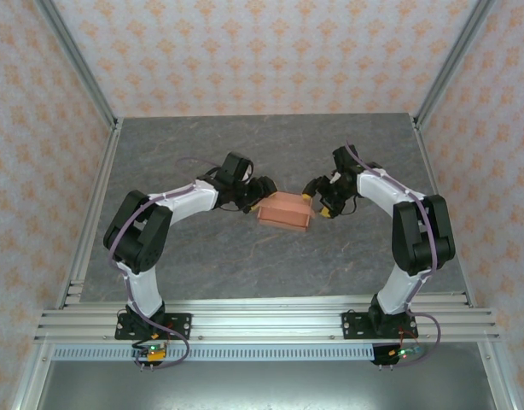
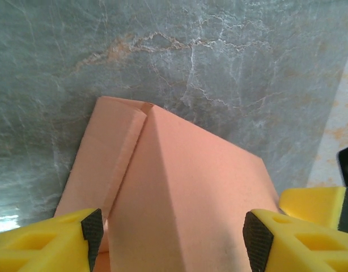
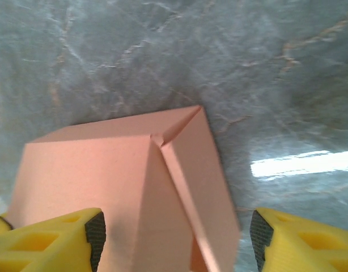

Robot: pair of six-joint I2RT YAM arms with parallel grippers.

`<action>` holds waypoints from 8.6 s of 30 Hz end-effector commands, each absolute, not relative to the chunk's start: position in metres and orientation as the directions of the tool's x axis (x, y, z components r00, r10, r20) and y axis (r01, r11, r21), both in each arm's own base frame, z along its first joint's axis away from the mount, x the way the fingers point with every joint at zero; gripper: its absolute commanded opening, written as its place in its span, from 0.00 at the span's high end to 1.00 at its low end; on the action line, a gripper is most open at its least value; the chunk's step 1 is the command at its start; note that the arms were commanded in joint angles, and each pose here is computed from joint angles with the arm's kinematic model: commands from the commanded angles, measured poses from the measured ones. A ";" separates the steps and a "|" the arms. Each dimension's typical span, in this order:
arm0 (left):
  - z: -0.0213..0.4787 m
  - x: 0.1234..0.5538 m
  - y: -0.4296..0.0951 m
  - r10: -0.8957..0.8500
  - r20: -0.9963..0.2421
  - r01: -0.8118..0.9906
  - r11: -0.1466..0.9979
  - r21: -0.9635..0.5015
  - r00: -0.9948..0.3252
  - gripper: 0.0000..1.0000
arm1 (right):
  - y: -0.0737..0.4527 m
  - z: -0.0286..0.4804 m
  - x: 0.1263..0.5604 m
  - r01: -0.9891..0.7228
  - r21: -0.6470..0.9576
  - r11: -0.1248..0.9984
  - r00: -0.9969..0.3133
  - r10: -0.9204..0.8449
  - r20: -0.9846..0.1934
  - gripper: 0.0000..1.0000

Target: Fold the paper box

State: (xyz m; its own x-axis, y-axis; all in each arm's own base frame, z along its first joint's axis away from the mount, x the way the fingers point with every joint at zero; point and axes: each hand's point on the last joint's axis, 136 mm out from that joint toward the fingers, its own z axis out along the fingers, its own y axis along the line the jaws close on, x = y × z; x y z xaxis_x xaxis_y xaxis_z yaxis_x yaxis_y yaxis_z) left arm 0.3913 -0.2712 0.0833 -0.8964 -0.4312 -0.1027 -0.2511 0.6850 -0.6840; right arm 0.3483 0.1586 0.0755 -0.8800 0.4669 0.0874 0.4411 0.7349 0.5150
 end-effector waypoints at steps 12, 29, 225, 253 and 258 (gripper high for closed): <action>0.111 0.384 -0.245 -0.182 -0.415 0.071 0.848 -0.525 -0.891 0.30 | 0.160 0.098 0.345 0.355 0.503 0.788 -0.912 0.409 0.003 0.30; 0.045 0.350 -0.234 0.005 -0.410 0.165 0.920 -0.356 -0.912 0.43 | 0.143 0.075 0.347 0.329 0.500 0.801 -0.866 0.467 -0.178 0.33; 0.096 0.341 -0.271 0.926 -0.348 0.983 0.174 0.056 -0.144 0.47 | 0.190 0.152 0.342 -0.319 0.266 0.910 -0.794 -0.103 -0.599 0.71; 0.147 0.371 -0.284 0.731 -0.611 0.917 0.399 0.020 -0.305 0.44 | 0.194 0.123 0.337 -0.207 0.262 0.943 -0.834 -0.030 -0.550 0.94; 0.187 0.365 -0.288 0.602 -0.733 0.900 0.435 -0.031 -0.316 0.37 | 0.192 0.125 0.339 -0.194 0.250 0.948 -0.824 -0.019 -0.567 0.94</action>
State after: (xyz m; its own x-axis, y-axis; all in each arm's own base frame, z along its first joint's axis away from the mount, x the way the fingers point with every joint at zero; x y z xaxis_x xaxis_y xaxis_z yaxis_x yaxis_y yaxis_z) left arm 0.3644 -0.2748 0.1310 -0.3365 0.7404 -0.5819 0.9126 0.4089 -0.0075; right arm 0.3393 0.1966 0.1318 -0.8267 -0.0227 -0.5622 -0.2169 0.9348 0.2812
